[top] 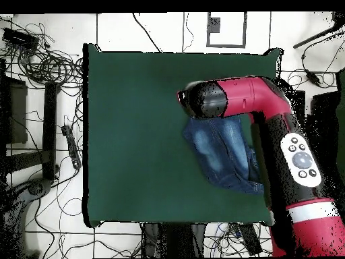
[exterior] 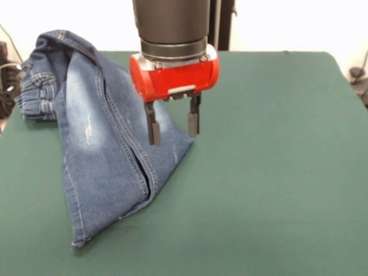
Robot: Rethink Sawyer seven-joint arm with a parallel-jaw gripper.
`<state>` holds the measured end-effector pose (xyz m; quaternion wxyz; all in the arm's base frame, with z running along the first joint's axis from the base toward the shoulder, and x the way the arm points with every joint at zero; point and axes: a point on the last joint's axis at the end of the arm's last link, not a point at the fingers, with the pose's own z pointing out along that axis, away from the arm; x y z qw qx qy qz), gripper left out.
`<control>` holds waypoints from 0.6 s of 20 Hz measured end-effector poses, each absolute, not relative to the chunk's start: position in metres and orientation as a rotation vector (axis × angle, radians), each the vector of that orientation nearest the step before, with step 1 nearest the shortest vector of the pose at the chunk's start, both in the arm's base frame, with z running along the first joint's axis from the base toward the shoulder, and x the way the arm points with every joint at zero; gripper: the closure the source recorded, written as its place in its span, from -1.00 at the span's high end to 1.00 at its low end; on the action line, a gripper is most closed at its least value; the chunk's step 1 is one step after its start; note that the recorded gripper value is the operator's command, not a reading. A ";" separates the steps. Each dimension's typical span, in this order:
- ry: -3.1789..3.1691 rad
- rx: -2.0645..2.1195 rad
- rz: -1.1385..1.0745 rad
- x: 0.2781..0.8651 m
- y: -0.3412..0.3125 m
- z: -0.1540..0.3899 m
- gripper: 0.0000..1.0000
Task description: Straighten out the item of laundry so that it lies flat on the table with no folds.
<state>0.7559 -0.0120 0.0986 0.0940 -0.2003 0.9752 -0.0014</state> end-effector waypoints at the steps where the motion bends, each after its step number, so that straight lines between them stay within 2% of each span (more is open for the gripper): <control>1: 2.890 -0.595 -0.003 0.756 -0.011 0.097 1.00; 12: 2.841 -0.646 -0.071 0.754 -0.007 0.082 1.00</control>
